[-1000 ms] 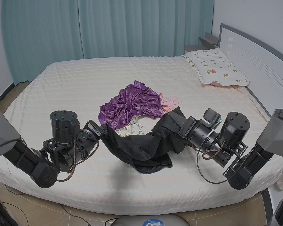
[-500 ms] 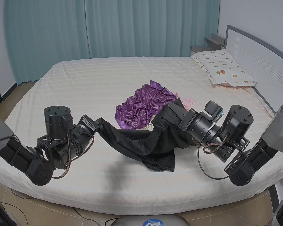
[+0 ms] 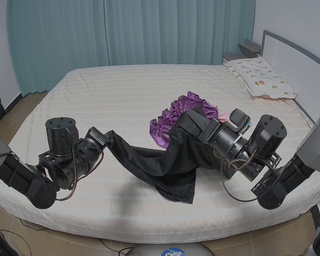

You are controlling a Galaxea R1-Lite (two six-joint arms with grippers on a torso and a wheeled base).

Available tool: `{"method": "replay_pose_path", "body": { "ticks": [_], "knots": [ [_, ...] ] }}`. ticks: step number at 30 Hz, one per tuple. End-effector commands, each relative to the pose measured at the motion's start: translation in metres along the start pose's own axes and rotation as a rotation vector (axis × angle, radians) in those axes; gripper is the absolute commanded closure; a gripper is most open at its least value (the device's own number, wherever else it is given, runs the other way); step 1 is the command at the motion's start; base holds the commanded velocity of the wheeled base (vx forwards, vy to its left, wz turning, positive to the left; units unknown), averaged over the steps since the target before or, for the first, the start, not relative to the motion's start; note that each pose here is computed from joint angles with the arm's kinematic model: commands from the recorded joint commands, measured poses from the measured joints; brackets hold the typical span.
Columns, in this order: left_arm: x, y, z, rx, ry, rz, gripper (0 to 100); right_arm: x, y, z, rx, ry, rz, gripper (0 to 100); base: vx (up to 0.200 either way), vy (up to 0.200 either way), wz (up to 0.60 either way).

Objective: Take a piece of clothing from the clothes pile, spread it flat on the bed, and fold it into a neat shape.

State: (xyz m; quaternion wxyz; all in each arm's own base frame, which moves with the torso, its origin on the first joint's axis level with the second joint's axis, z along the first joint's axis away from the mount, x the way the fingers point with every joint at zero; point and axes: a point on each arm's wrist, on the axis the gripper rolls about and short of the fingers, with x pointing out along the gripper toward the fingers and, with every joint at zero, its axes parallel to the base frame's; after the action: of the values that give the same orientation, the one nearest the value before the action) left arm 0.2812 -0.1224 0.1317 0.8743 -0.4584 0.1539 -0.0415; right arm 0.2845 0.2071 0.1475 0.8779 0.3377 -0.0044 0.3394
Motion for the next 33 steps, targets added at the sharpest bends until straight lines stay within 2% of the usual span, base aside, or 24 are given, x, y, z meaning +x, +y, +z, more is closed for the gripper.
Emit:
{"method": "replay_pose_path", "body": {
  "ticks": [1,33],
  "knots": [
    [-0.0008,-0.0004,0.0005,0.001,-0.001,-0.001,100,0.0,0.0025,0.0005,0.001,-0.003,0.007,100,0.0,0.2,0.0],
    [-0.0044,-0.0027,0.0087,-0.004,-0.027,-0.01,100,-0.0006,0.0026,-0.0012,0.008,0.0,0.01,100,0.0,0.2,0.0]
  ]
}}
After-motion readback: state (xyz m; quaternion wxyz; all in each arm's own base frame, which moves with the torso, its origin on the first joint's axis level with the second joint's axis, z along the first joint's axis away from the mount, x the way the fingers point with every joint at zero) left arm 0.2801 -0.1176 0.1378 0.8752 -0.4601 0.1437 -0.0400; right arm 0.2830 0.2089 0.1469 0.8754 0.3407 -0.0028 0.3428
